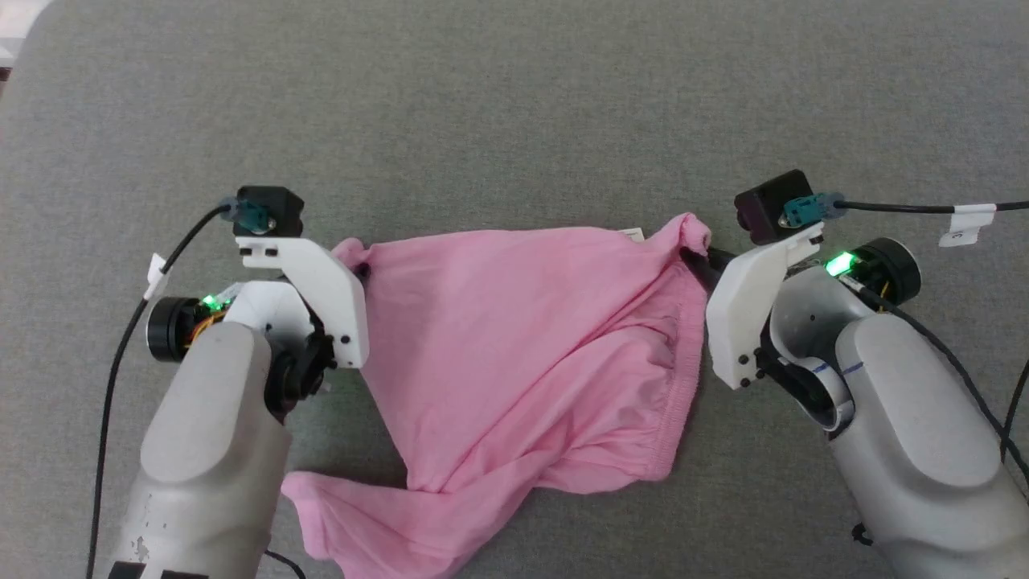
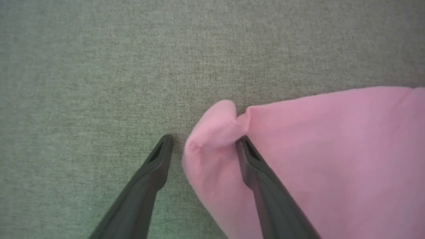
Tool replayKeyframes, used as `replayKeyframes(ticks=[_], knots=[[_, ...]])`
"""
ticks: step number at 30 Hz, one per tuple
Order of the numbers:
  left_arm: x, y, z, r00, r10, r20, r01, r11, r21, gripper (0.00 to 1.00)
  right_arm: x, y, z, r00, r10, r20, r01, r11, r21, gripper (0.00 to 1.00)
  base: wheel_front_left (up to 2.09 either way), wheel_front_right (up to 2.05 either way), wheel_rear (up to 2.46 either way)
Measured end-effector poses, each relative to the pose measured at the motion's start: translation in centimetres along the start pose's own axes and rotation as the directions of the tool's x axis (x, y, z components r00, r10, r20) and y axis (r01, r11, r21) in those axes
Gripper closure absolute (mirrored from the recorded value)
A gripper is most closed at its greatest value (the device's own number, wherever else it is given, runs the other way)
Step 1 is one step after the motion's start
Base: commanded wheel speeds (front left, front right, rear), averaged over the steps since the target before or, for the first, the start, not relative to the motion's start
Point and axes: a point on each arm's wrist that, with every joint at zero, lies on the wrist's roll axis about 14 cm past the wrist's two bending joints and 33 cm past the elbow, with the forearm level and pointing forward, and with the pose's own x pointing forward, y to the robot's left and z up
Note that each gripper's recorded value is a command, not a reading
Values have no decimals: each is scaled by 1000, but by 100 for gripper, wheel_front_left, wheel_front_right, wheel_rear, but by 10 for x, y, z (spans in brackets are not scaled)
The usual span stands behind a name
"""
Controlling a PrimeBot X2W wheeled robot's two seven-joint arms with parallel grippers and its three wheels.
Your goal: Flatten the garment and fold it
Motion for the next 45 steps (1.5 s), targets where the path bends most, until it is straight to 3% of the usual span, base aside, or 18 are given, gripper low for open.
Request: replayKeyframes(ticks=[1, 2, 3, 15, 19, 25, 29, 34, 36, 38, 40, 45], knots=[[2, -1, 1, 1000, -2, -4, 2, 1000, -1, 0, 0, -2, 0, 1000, -3, 1, 3, 1000, 0, 100, 0, 0, 0], [4, -1, 1, 1000, -5, -8, 5, 1000, -2, 55, 0, -3, 0, 1000, -4, 2, 4, 1000, 1, 100, 0, 0, 0], [5, -2, -1, 1000, -9, -13, 9, 1000, -2, 100, 0, -4, -1, 1000, -5, 1, 5, 1000, 2, 100, 0, 0, 0], [-4, -7, 26, 990, -75, 117, 85, 993, -80, 100, -7, -12, 16, 999, -8, 43, 7, 1000, 23, 100, 0, 0, 0], [-21, -4, 87, 956, -68, 284, 86, 995, -52, 100, -12, -21, 49, 995, -9, 97, 5, 999, 44, 100, 0, 0, 0], [-48, -3, 188, 861, -39, 508, 32, 999, 21, 100, -18, -35, 134, 968, 9, 249, -32, 995, 89, 100, 0, 0, 0], [-69, -5, 247, 768, -20, 640, -8, 999, 41, 100, -32, -45, 208, 904, -8, 427, -32, 996, 88, 100, 0, 0, 0], [-107, -8, 314, 579, 3, 816, -55, 998, 36, 100, -61, -48, 291, 750, -27, 660, -26, 997, 70, 100, 0, 0, 0], [-122, -13, 335, 493, -2, 870, -57, 998, 35, 100, -72, -52, 314, 688, -40, 725, -13, 998, 67, 100, 0, 0, 0], [-130, -17, 346, 441, -10, 897, -51, 998, 37, 100, -78, -55, 327, 642, -48, 765, -4, 998, 67, 100, 0, 0, 0], [-127, -19, 347, 430, -17, 903, -48, 998, 41, 100, -75, -57, 328, 638, -49, 768, 1, 998, 63, 100, 0, 0, 0], [-108, -22, 332, 455, -34, 890, -24, 998, 50, 100, -57, -58, 305, 677, -35, 736, -3, 999, 50, 100, 0, 0, 0]])
